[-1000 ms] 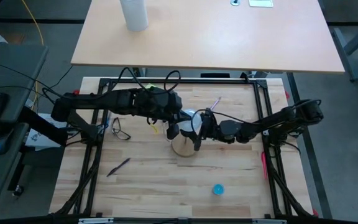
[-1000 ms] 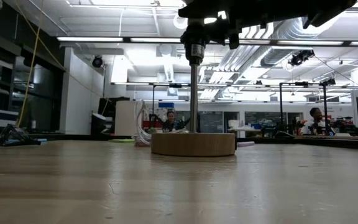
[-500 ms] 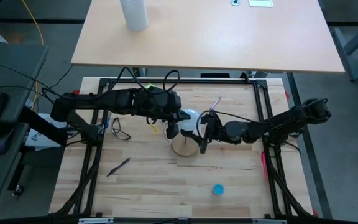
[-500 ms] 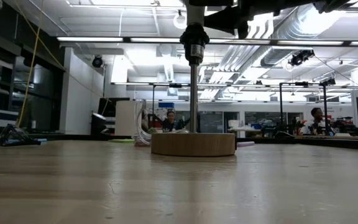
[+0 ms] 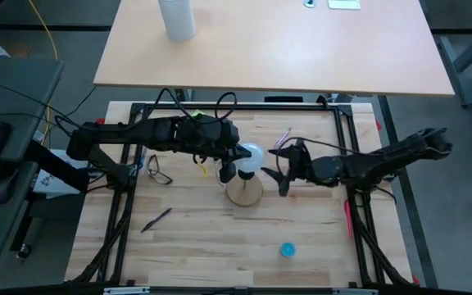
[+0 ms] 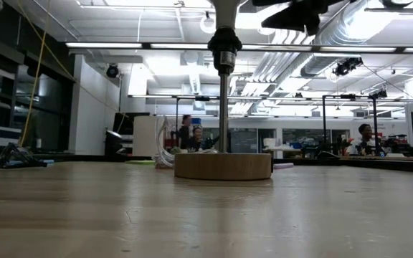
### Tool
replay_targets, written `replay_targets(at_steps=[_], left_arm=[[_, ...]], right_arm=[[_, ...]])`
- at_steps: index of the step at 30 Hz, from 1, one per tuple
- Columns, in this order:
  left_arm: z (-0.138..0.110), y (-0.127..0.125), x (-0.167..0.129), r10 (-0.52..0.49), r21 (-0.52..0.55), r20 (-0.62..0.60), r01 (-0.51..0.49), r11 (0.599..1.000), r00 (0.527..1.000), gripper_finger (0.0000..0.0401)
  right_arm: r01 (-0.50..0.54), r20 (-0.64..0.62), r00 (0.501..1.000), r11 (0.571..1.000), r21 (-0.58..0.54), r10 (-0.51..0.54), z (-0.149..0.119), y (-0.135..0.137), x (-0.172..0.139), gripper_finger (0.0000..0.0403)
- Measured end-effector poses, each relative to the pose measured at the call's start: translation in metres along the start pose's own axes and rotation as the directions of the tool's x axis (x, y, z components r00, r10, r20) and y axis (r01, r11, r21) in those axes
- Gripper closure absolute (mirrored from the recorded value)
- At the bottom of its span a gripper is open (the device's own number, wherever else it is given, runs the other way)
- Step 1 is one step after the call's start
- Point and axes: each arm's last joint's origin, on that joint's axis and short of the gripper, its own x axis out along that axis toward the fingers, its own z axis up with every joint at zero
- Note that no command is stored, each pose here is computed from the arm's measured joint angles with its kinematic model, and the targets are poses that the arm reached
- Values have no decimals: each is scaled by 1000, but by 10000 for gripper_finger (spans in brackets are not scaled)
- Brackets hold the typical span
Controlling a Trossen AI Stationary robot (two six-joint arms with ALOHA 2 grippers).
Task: Screw lightbulb
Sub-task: Insert the lightbulb into the lamp
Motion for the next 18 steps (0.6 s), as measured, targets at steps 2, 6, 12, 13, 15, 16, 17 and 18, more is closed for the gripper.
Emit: replay_targets(at_steps=[2, 6, 12, 13, 15, 16, 17, 18], left_arm=[[0, 0, 0, 0, 0, 1, 0, 1000, 1000, 401], [0, 0, 0, 0, 0, 2, 0, 1000, 1000, 401], [0, -2, 0, -2, 3, 1, 2, 1000, 1000, 401], [0, -2, 0, -2, 3, 1, 2, 1000, 1000, 401], [0, -2, 0, -3, -4, 2, 3, 1000, 1000, 401], [0, -3, 0, -3, -10, 1, 3, 1000, 1000, 401], [-1, -3, 0, -5, -14, 1, 5, 1000, 1000, 401], [-1, -4, 0, -4, -17, 2, 4, 1000, 1000, 401]], right_arm=[[14, -13, 1000, 1000, 0, -14, 1, -3, -5, 110], [19, -37, 999, 1000, -19, -20, 2, -8, -11, 110], [-3, -34, 999, 1000, 25, 4, 3, -8, -12, 110], [-6, -36, 999, 999, 50, 8, 3, -8, -11, 110], [-4, -37, 999, 997, 82, 7, 3, -8, -10, 110], [-2, -38, 999, 996, 90, 6, 3, -8, -10, 110], [-2, -37, 999, 995, 95, 6, 3, -8, -10, 110], [-2, -36, 999, 995, 96, 6, 3, -8, -10, 111]])
